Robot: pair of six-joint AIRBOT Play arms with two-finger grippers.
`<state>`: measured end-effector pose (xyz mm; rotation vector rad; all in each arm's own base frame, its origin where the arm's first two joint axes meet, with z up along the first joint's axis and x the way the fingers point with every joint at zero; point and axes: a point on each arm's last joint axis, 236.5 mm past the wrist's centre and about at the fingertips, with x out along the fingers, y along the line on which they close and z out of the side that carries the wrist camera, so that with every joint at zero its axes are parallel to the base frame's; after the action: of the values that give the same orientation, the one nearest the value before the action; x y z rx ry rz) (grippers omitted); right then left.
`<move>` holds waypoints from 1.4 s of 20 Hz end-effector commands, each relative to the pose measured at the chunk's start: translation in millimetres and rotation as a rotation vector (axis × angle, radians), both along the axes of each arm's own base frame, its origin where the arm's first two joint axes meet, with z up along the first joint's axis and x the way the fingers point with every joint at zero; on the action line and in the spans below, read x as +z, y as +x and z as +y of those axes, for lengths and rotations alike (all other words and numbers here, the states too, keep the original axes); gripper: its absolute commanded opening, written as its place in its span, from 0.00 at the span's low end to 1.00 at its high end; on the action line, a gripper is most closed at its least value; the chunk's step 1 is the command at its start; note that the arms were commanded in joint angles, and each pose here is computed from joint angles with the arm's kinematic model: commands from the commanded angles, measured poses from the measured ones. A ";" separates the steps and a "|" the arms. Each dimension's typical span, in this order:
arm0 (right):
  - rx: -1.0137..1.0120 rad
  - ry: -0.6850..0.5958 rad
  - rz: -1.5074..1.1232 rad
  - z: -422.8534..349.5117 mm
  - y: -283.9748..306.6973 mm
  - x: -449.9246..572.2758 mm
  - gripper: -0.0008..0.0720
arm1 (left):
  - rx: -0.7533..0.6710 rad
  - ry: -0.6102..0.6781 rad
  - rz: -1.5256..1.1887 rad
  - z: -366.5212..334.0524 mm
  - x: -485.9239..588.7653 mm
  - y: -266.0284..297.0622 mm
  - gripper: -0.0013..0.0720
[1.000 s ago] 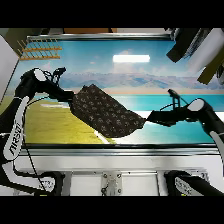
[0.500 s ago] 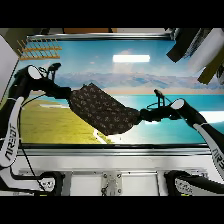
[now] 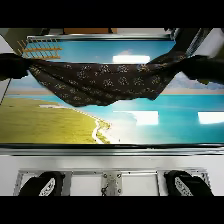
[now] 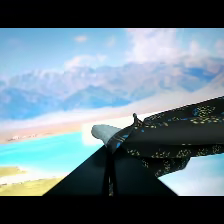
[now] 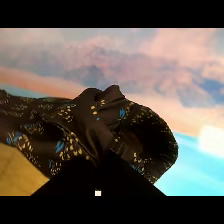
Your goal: Fold the clothes and pants, and hang the long-sleeved shirts on hangers.
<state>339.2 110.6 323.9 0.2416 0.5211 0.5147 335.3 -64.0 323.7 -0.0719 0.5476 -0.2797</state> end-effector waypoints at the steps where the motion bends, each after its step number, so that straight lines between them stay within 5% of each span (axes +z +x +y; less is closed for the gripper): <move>1: -0.087 -0.015 -0.149 -11.3 -63.1 63.7 0.03 | -0.031 -0.071 -0.191 -17.4 66.9 -90.0 0.02; 5: -0.165 -0.048 -0.008 -26.7 -93.0 37.4 0.03 | -0.039 -0.181 -0.181 -26.2 61.5 -138.9 0.02; 9: -0.157 -0.048 0.315 -28.0 -85.4 -27.5 0.03 | 0.019 -0.234 0.097 -30.1 -28.2 -123.0 0.02; 13: -0.124 -0.062 0.642 -33.5 -23.7 -129.9 0.03 | 0.043 -0.179 0.286 -36.3 -127.6 -30.0 0.02; 17: -0.202 -0.021 0.634 -53.1 91.7 -207.2 0.05 | 0.095 -0.164 0.308 -39.4 -197.0 108.2 0.05; 18: -0.250 0.008 0.592 -64.2 121.4 -211.6 0.17 | 0.110 -0.167 0.311 -36.4 -202.4 139.9 0.46; 19: -0.277 0.041 0.557 -73.1 142.6 -208.6 0.47 | 0.116 -0.170 0.324 -34.0 -203.9 168.7 0.91; 20: -0.299 0.084 0.526 -82.8 158.5 -200.1 0.74 | 0.126 -0.179 0.360 -29.0 -203.0 188.2 0.94; 21: -0.316 0.128 0.496 -92.8 166.9 -187.0 0.79 | 0.121 -0.172 0.392 -24.0 -200.2 198.6 0.94; 28: -0.420 -0.124 0.418 -155.7 105.7 -148.5 0.79 | 0.153 -0.163 0.580 26.9 -229.4 163.3 0.94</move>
<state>469.6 -23.3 170.3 0.4306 0.8751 0.0905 516.7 -48.6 117.9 -0.3115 0.9979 -0.1544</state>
